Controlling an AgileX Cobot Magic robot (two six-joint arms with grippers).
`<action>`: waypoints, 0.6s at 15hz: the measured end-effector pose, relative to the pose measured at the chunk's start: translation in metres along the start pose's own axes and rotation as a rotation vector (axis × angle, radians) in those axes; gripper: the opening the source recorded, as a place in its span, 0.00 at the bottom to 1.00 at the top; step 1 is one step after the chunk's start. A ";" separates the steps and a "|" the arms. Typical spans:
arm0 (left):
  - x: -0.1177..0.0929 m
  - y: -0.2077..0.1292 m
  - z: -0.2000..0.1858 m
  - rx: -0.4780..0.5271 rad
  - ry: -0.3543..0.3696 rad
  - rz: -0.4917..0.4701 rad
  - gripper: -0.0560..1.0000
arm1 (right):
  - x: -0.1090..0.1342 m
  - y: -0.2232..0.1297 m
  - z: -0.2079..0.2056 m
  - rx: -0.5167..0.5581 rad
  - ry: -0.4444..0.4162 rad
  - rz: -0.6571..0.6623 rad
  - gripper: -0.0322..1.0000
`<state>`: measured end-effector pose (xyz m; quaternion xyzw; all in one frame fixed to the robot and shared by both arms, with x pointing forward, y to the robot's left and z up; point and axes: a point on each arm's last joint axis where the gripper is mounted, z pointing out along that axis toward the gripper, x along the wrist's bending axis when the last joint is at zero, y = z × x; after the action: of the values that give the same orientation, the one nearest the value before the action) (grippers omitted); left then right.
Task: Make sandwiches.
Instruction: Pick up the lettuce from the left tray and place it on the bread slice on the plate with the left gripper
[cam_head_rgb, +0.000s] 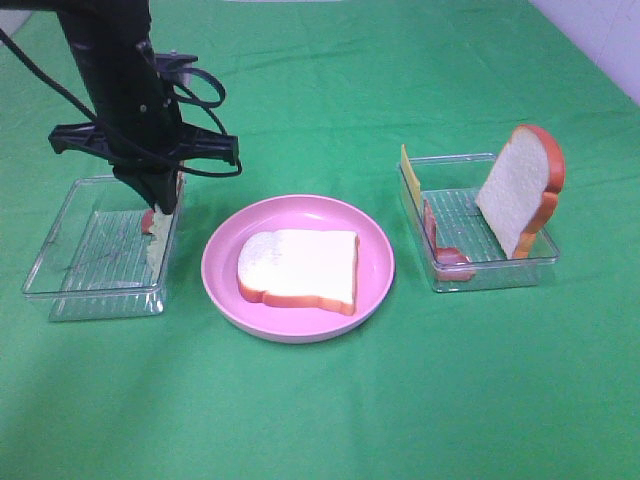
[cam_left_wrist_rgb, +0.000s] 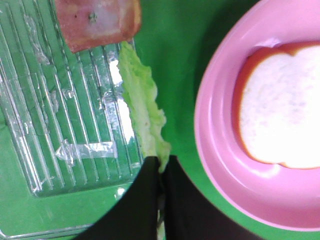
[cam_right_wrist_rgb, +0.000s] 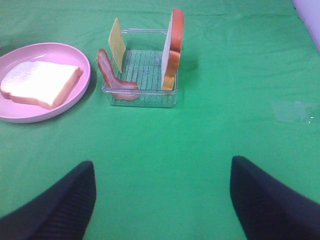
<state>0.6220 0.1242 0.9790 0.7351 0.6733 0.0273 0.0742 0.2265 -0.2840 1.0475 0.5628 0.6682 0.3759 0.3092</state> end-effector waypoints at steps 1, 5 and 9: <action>-0.002 -0.001 -0.011 -0.019 -0.033 0.008 0.06 | 0.000 0.000 0.000 0.000 0.000 0.000 0.72; -0.021 -0.003 -0.042 -0.084 -0.272 0.040 0.06 | 0.000 0.000 0.000 0.000 0.000 0.000 0.72; -0.050 0.001 -0.047 -0.132 -0.612 0.097 0.06 | 0.000 0.000 0.000 0.000 0.000 0.000 0.72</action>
<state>0.6115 0.0774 1.0285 0.7340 0.5806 -0.1481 0.3197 0.2265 -0.2840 1.0475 0.5628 0.6682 0.3759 0.3092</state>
